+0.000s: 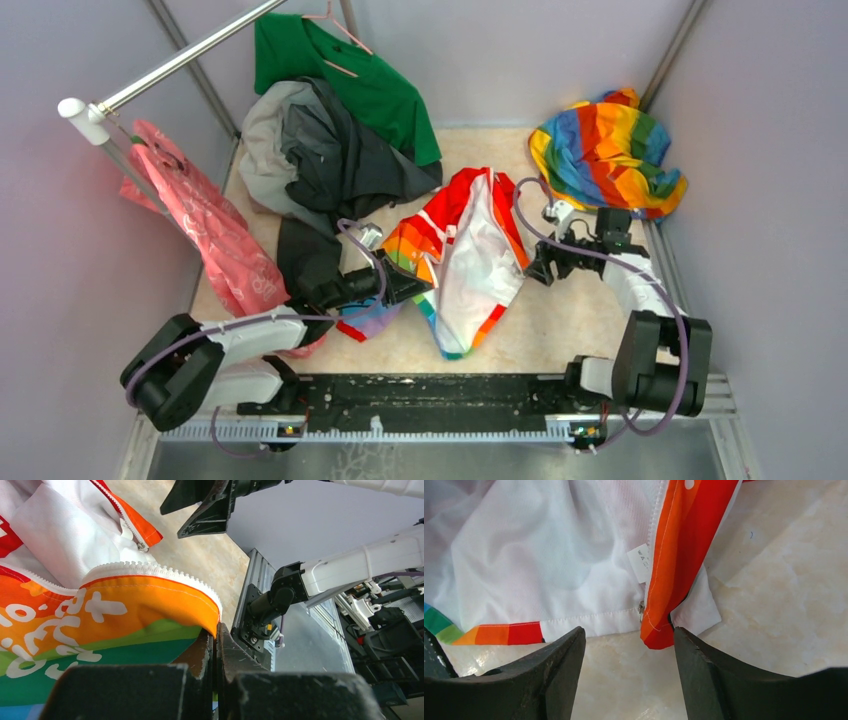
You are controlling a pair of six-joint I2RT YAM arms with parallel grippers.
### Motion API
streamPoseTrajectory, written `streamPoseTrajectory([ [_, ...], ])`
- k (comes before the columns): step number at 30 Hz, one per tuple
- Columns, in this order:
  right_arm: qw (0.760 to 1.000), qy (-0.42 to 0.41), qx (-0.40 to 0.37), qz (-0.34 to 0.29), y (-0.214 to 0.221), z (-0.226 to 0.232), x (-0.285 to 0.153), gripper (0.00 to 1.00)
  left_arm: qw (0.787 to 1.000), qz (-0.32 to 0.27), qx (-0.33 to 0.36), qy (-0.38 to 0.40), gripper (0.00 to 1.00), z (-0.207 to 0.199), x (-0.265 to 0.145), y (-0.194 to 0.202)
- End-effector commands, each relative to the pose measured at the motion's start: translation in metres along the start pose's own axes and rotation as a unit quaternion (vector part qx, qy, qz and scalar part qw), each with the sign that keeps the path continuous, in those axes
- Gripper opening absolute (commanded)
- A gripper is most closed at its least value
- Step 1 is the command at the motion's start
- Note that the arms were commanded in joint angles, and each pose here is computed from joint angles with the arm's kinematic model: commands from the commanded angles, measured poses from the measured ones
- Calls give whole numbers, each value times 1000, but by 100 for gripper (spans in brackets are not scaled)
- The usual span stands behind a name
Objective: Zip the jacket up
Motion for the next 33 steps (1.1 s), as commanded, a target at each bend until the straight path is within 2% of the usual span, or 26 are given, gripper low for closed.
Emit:
streamPoseTrajectory([
  [1,998,52,5,23,-10,-21,10,66,1000,-13,11,24,0,-7,0,-5],
  [6,994,80,51,51,-2,-36,18,66,1000,-15,10,21,0,-6,-1,-4],
  [9,994,68,59,62,0,-35,26,63,1000,-15,10,22,0,-6,-1,-4],
  [14,994,54,62,66,0,-31,36,48,1000,-15,10,22,0,-6,-1,-3],
  [18,993,49,71,76,4,-32,41,43,1000,-15,9,22,0,-6,-1,-3],
  [33,992,45,86,86,8,-34,49,34,1000,-15,10,21,0,-4,-2,-1],
])
Point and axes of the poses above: each gripper's point midway between its finger pads, its own x axis out along the fingers, its own z axis along the line the jaws close on, y = z × x, the point moved 1 cm from there along -x, back along the fingers, and after that the axes turned 3 degrees about x, right-handed, at the moved point
